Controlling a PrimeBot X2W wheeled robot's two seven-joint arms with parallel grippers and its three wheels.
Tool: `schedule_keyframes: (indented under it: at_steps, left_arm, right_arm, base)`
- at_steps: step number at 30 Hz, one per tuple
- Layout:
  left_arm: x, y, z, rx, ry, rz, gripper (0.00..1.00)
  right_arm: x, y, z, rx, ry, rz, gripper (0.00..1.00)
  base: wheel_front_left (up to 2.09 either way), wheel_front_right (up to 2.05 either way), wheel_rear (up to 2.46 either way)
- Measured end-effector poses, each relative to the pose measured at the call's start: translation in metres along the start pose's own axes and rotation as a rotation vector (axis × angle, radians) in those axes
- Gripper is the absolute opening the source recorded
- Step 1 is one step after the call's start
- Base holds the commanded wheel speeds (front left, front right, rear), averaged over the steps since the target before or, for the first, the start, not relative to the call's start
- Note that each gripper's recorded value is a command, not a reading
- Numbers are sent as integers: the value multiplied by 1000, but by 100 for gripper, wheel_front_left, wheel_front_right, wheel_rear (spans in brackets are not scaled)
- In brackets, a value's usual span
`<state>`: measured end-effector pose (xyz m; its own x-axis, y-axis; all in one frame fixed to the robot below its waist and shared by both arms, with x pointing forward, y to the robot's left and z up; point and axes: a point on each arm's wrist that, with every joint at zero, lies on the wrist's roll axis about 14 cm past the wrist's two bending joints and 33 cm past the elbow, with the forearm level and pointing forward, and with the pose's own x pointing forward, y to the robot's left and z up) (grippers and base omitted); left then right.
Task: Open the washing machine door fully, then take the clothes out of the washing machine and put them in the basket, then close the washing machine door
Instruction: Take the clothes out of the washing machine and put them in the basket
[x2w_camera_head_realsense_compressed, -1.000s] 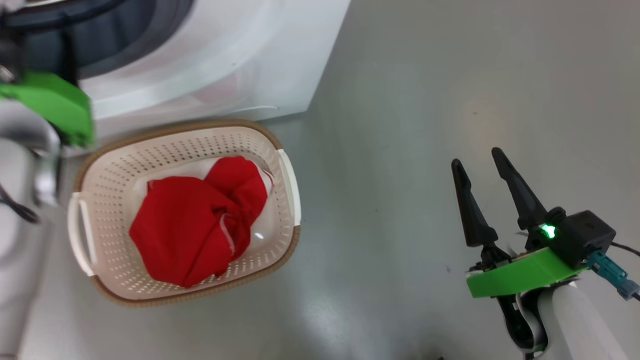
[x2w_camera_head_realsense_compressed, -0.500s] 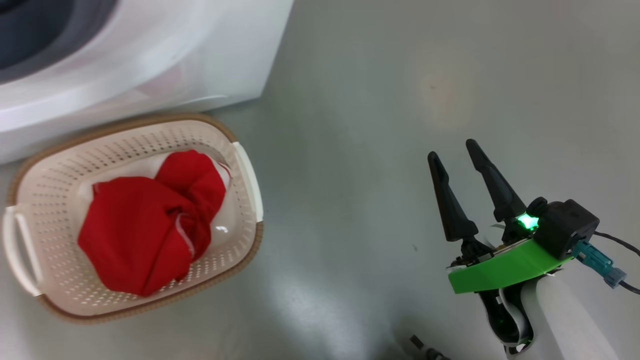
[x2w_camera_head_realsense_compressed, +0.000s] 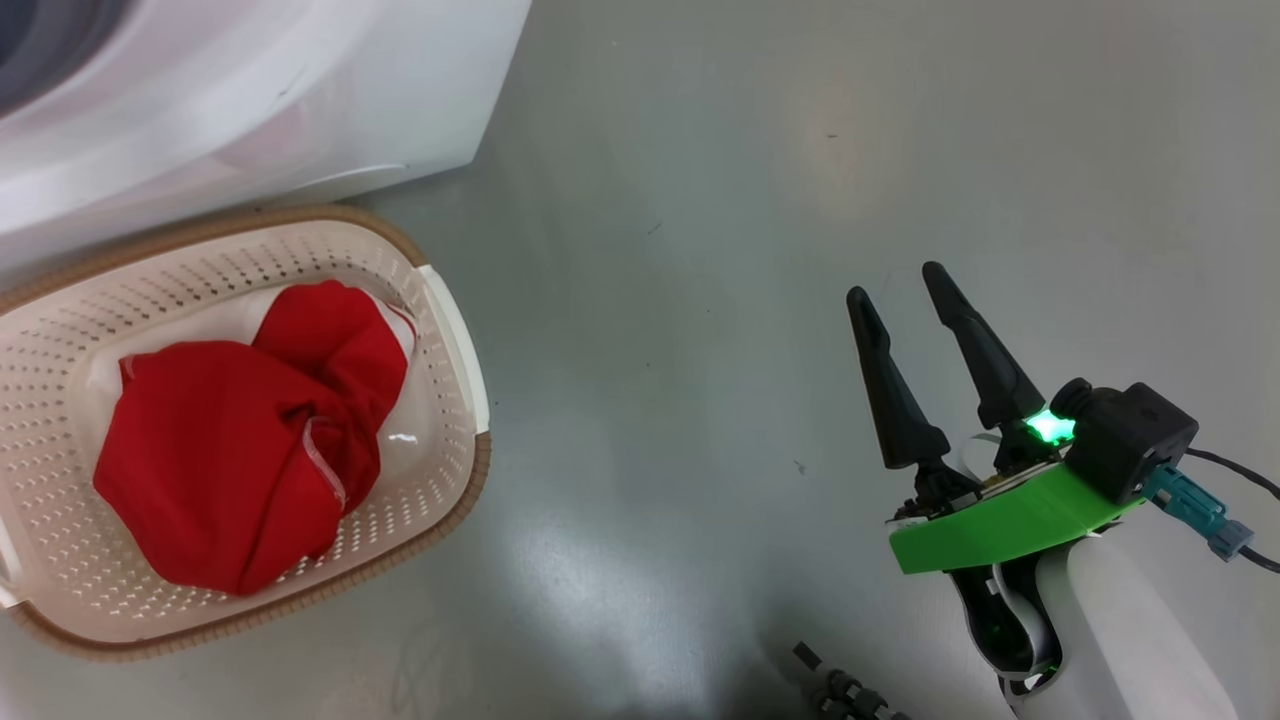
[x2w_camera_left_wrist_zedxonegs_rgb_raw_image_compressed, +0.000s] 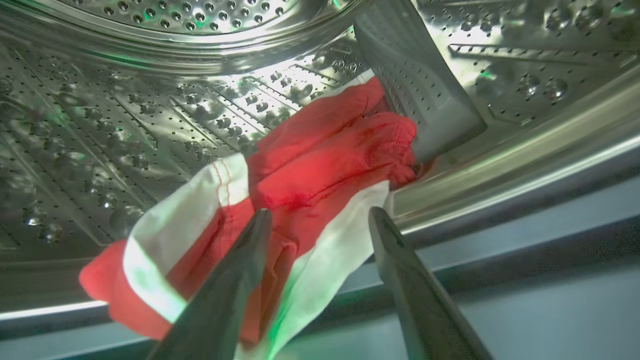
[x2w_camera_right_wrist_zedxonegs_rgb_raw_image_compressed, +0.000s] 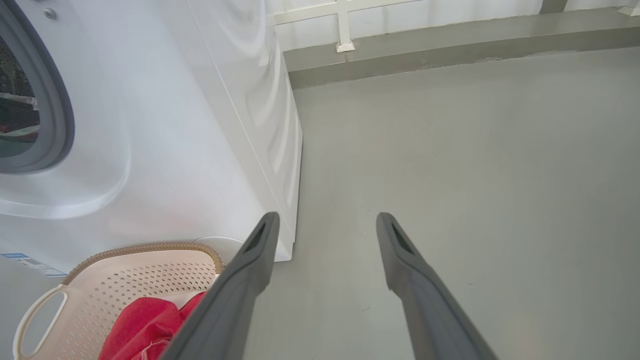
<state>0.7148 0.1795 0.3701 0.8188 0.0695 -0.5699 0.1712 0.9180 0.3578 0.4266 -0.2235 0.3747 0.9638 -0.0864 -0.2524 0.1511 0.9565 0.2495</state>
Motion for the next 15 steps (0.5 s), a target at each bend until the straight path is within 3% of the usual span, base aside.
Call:
schedule_keyframes:
  at_steps: [7,9,11,12,13,15]
  left_arm:
    - [1,2,-13,4,90,8,100]
    - [1,2,-13,-1,95,6,80]
    - [2,1,-15,-10,115,-1,47]
    - [1,0,-16,-12,121,-3,36]
    - [1,0,-15,-12,120,-3,0]
    - [1,2,-15,-13,122,-1,0]
  right_arm:
    - [5,1,-1,-2,-1,6,100]
    - [5,1,-2,1,1,4,100]
    - [6,0,-2,2,1,3,100]
    - [6,0,-2,2,1,2,100]
    - [6,0,-2,2,2,2,100]
    - [6,-1,-2,2,2,1,100]
  base:
    - [0,0,0]
    - [0,0,0]
    - [0,0,0]
    - [0,0,0]
    - [0,0,0]
    - [0,0,0]
